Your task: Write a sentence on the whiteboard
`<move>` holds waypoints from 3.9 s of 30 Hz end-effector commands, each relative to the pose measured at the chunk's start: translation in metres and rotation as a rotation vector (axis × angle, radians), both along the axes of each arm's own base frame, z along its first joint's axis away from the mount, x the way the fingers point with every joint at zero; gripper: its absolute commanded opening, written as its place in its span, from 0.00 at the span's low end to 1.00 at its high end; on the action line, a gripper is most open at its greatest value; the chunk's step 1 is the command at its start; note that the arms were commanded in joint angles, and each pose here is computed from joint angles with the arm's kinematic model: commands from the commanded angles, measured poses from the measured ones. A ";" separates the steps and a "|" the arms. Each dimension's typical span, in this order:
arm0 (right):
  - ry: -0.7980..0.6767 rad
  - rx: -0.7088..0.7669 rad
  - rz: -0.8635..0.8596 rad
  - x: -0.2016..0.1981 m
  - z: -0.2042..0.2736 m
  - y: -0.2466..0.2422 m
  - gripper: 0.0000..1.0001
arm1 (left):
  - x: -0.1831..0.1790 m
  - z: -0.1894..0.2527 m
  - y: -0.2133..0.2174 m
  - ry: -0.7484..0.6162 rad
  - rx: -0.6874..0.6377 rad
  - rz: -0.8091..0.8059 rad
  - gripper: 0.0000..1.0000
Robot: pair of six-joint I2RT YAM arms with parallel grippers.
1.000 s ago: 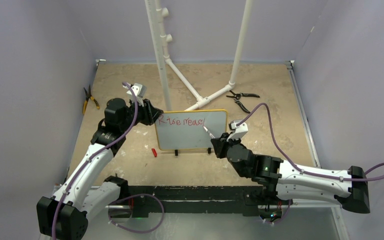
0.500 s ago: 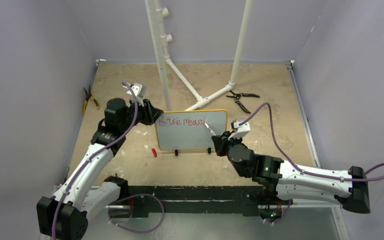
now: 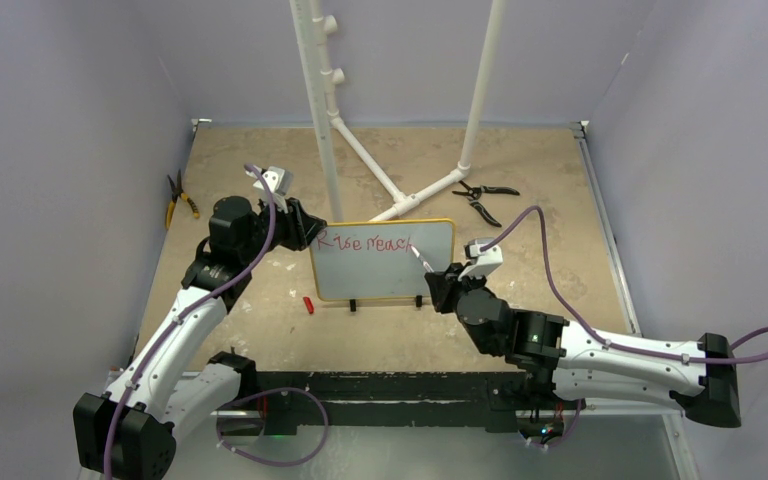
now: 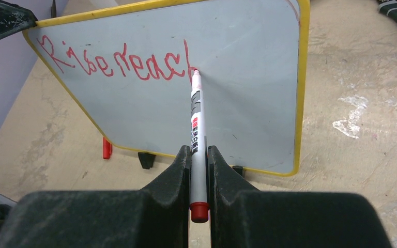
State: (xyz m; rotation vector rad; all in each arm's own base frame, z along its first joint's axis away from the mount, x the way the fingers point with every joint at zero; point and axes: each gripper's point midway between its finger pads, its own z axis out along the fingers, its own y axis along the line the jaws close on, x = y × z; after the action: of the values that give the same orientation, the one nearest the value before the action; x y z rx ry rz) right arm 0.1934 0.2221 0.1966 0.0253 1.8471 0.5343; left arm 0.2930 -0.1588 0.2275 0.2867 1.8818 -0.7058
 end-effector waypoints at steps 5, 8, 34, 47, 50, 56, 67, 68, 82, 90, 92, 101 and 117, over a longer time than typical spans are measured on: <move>0.026 -0.012 -0.047 0.001 -0.004 -0.011 0.00 | -0.005 -0.007 -0.004 0.025 -0.009 -0.026 0.30; 0.039 -0.012 -0.038 -0.001 -0.007 -0.010 0.00 | -0.005 -0.007 -0.003 0.025 -0.009 -0.025 0.30; 0.015 0.072 -0.001 -0.005 0.020 -0.008 0.00 | -0.006 -0.006 -0.003 0.021 -0.010 -0.023 0.30; -0.008 0.070 -0.163 0.007 0.037 -0.034 0.00 | -0.005 -0.006 -0.003 0.022 -0.009 -0.024 0.30; -0.009 0.069 -0.166 0.007 0.037 -0.034 0.00 | -0.004 -0.007 -0.003 0.024 -0.008 -0.024 0.30; -0.050 0.056 -0.152 0.010 0.046 -0.030 0.00 | -0.004 -0.008 -0.004 0.028 -0.006 -0.025 0.30; -0.039 0.022 -0.111 0.010 0.038 -0.019 0.00 | -0.005 -0.007 -0.003 0.025 -0.005 -0.024 0.30; -0.029 0.021 -0.107 0.009 0.035 -0.018 0.00 | -0.005 -0.007 -0.003 0.025 -0.005 -0.024 0.30; 0.101 0.009 -0.076 -0.005 -0.001 -0.017 0.00 | -0.006 -0.006 -0.004 0.023 -0.014 -0.032 0.30; 0.142 -0.007 -0.035 -0.012 -0.012 -0.011 0.00 | -0.007 -0.005 -0.005 0.021 -0.017 -0.034 0.30; 0.134 0.000 -0.028 -0.011 -0.009 -0.010 0.00 | -0.007 -0.005 -0.005 0.020 -0.017 -0.034 0.30; 0.039 0.065 -0.019 -0.004 0.024 -0.007 0.00 | -0.007 -0.002 -0.004 0.012 -0.015 -0.031 0.30; 0.044 0.014 -0.141 0.006 0.017 -0.019 0.00 | -0.006 -0.004 -0.003 0.017 -0.011 -0.026 0.30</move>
State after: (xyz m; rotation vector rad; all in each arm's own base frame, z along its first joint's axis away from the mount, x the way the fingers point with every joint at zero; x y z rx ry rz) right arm 0.1910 0.2161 0.1911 0.0626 1.9275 0.4697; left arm 0.2921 -0.1592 0.2282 0.2891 1.8801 -0.7091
